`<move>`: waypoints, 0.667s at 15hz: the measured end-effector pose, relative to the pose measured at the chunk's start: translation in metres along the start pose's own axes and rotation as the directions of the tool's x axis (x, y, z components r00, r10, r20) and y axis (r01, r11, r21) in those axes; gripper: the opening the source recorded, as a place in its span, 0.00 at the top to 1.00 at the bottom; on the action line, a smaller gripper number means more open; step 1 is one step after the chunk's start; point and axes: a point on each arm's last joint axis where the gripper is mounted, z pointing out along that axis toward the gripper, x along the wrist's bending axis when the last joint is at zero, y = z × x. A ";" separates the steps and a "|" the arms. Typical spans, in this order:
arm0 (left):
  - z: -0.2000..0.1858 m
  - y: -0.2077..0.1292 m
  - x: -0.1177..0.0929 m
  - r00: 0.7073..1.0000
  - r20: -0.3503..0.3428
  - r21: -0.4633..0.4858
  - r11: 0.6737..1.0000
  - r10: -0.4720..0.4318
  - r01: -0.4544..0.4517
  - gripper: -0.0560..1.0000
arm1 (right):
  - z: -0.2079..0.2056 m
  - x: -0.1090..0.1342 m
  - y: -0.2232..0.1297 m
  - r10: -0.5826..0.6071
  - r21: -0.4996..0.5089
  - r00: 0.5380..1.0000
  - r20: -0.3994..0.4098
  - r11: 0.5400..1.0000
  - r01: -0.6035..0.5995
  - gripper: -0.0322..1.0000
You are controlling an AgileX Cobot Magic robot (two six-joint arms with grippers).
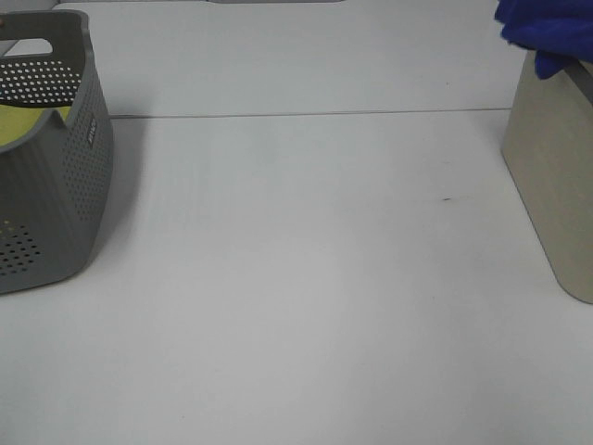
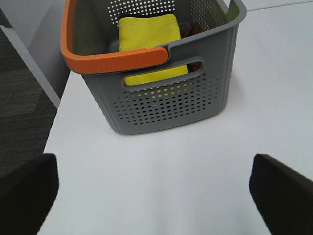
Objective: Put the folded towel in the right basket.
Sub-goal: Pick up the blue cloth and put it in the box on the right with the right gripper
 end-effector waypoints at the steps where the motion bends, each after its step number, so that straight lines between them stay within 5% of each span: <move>1: 0.000 0.000 0.000 1.000 0.000 0.000 1.000 0.000 0.000 0.01 | -0.005 -0.012 0.008 0.069 -0.051 0.998 -0.004 0.996 -0.069 0.85; 4: 0.000 0.000 0.000 1.000 0.000 0.000 1.000 0.000 0.000 0.01 | -0.016 -0.036 0.021 0.165 -0.131 0.986 0.007 0.978 -0.163 0.85; 10: 0.000 0.000 0.000 1.000 0.000 0.000 1.000 0.000 0.000 0.01 | -0.016 -0.042 0.017 0.067 -0.094 0.993 0.097 0.994 -0.058 0.85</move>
